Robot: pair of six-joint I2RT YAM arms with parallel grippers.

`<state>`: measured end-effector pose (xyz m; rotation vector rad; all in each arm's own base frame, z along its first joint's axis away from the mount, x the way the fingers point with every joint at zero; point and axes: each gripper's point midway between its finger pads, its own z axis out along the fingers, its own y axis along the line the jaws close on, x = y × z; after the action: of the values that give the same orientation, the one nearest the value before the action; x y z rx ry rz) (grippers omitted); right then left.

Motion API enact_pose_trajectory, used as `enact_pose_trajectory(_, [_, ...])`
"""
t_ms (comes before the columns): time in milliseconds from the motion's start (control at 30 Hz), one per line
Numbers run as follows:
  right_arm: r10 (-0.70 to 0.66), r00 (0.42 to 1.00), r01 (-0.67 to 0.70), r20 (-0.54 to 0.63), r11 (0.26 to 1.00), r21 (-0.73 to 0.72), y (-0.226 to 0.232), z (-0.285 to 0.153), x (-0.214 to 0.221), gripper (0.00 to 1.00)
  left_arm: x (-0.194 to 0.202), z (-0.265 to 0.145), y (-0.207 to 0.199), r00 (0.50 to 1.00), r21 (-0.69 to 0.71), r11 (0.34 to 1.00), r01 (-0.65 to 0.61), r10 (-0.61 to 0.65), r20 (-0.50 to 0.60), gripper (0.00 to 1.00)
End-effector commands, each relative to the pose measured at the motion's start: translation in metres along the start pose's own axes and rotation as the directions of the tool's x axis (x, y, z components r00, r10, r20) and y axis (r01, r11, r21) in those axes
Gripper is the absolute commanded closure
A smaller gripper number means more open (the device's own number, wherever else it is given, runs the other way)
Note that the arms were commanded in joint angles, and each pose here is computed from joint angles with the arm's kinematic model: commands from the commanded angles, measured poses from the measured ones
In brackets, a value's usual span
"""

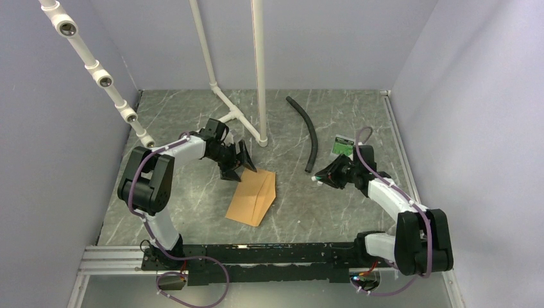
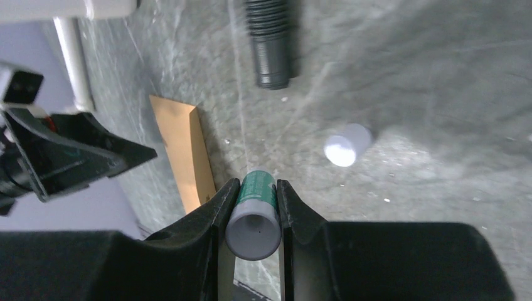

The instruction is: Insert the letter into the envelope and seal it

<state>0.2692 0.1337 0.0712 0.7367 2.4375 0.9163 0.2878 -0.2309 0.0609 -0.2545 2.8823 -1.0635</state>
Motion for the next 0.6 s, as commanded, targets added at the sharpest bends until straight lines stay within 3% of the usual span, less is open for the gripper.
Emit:
enact_pose_trajectory(0, [0.116,0.993,-0.113,0.021,0.984,-0.135,0.013,-0.005,-0.019,0.96,0.001,-0.010,-0.005,0.999,0.008,0.999,-0.033,0.033,0.027,0.16])
enact_pose_trajectory(267, [0.214,0.970,-0.198,0.117,0.971,-0.133,-0.012,0.002,-0.057,0.87,0.004,-0.008,-0.003,1.000,0.013,1.000,-0.019,0.019,0.014,0.19])
enact_pose_trajectory(567, [0.286,0.953,-0.275,0.103,0.955,-0.110,-0.037,0.018,-0.064,0.80,0.010,-0.004,0.002,1.000,0.008,1.000,-0.003,0.003,-0.020,0.25])
